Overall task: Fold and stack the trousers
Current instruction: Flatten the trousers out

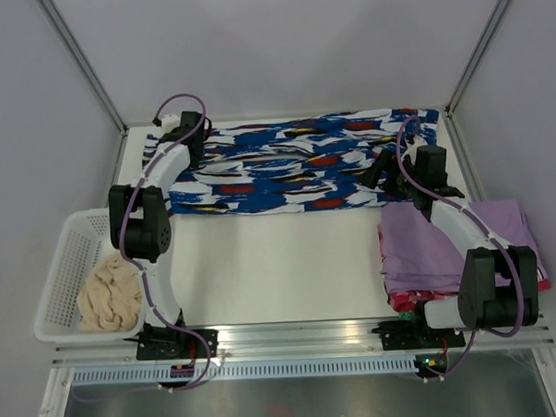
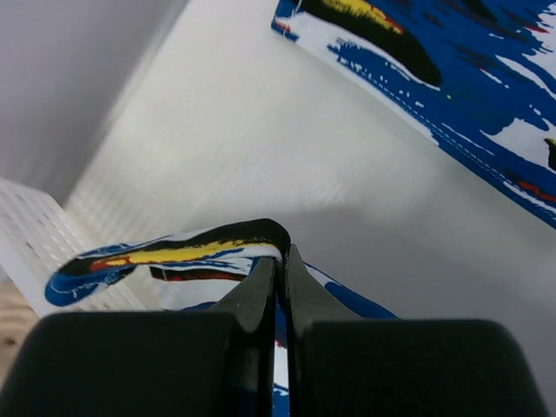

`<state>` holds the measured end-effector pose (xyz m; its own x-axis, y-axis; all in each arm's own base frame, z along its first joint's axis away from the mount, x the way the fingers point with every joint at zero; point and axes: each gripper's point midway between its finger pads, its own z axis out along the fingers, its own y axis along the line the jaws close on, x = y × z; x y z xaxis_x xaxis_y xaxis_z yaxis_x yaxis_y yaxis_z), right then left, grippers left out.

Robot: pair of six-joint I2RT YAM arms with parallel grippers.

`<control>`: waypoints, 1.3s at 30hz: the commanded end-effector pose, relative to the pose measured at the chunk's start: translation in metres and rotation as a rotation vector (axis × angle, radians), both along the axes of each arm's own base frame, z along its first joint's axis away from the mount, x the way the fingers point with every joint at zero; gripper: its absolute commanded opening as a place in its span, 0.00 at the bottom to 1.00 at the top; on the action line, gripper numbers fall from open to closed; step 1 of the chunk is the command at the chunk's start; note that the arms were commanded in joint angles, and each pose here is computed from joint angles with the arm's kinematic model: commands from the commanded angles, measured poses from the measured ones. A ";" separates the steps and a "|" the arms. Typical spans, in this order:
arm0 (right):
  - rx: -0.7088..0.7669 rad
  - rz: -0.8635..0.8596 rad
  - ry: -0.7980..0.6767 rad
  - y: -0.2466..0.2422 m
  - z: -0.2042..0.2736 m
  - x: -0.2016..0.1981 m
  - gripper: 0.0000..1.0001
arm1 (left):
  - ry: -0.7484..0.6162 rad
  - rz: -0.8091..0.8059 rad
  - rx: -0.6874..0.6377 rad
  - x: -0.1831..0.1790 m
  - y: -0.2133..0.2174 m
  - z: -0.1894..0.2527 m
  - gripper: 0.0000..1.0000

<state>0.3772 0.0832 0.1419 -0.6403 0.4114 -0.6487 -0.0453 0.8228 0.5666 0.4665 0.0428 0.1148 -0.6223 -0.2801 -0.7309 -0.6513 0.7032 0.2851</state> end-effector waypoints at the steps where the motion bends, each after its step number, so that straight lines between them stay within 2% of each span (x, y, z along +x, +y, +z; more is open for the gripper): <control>1: 0.001 -0.005 -0.039 0.001 0.007 0.012 0.90 | 0.042 -0.095 0.256 0.021 0.033 0.040 0.02; 3: 0.002 -0.006 -0.031 0.001 0.005 0.013 0.90 | 0.065 -0.088 0.260 0.026 0.040 0.040 0.02; 6: 0.002 -0.011 -0.041 0.000 0.003 0.016 0.90 | 0.146 -0.113 0.191 0.019 0.041 0.019 0.03; 8: 0.003 -0.013 -0.038 0.000 0.000 0.016 0.90 | 0.173 -0.141 0.118 0.012 0.032 -0.003 0.12; 9: 0.000 -0.011 -0.030 0.000 -0.003 0.016 0.90 | 0.166 -0.166 0.069 0.011 0.024 -0.009 0.19; 11: -0.003 -0.009 -0.019 0.000 -0.006 0.016 0.90 | 0.171 -0.193 0.017 0.004 0.017 -0.022 0.59; 12: -0.010 -0.009 -0.016 -0.001 -0.007 0.017 0.90 | 0.147 -0.208 -0.017 0.003 0.011 -0.018 0.88; 13: -0.017 -0.009 -0.015 -0.002 -0.007 0.017 0.90 | 0.131 -0.201 -0.036 0.001 0.009 -0.018 0.99; 16: -0.038 -0.025 -0.029 -0.006 -0.004 0.022 0.90 | 0.093 -0.146 -0.091 -0.006 0.013 -0.015 1.00; 20: -0.092 -0.112 0.014 -0.022 -0.010 0.023 0.90 | 0.039 -0.019 -0.207 -0.021 0.027 -0.016 1.00; 21: -0.106 -0.136 0.022 -0.027 -0.013 0.023 0.90 | 0.002 -0.007 -0.264 -0.019 0.019 -0.018 0.99; 23: -0.146 -0.201 0.033 -0.039 -0.019 0.027 0.90 | -0.030 0.043 -0.321 -0.026 0.031 -0.023 0.96; 26: -0.224 -0.275 0.084 -0.058 -0.036 0.032 0.88 | -0.075 0.019 -0.405 -0.019 0.023 -0.028 0.83; 27: -0.239 -0.300 0.094 -0.063 -0.039 0.034 0.87 | -0.081 -0.003 -0.436 -0.017 0.017 -0.030 0.71; 29: -0.248 -0.315 0.096 -0.066 -0.042 0.040 0.82 | -0.088 -0.025 -0.453 -0.012 0.012 -0.034 0.57; 30: -0.266 -0.338 0.110 -0.072 -0.050 0.042 0.74 | -0.085 -0.043 -0.466 -0.011 0.009 -0.035 0.48; 32: -0.283 -0.356 0.113 -0.077 -0.053 0.048 0.65 | -0.096 -0.073 -0.477 -0.006 0.006 -0.036 0.37; 33: -0.309 -0.365 0.128 -0.082 -0.061 0.049 0.56 | -0.092 -0.097 -0.490 -0.005 0.002 -0.038 0.22; 35: -0.329 -0.369 0.118 -0.085 -0.059 0.058 0.49 | -0.105 -0.125 -0.500 -0.001 -0.002 -0.038 0.03; 36: -0.345 -0.369 0.130 -0.088 -0.066 0.061 0.43 | -0.106 -0.141 -0.514 0.000 -0.005 -0.039 0.02; 39: -0.372 -0.366 0.130 -0.091 -0.071 0.075 0.38 | -0.105 -0.169 -0.528 0.004 -0.010 -0.043 0.02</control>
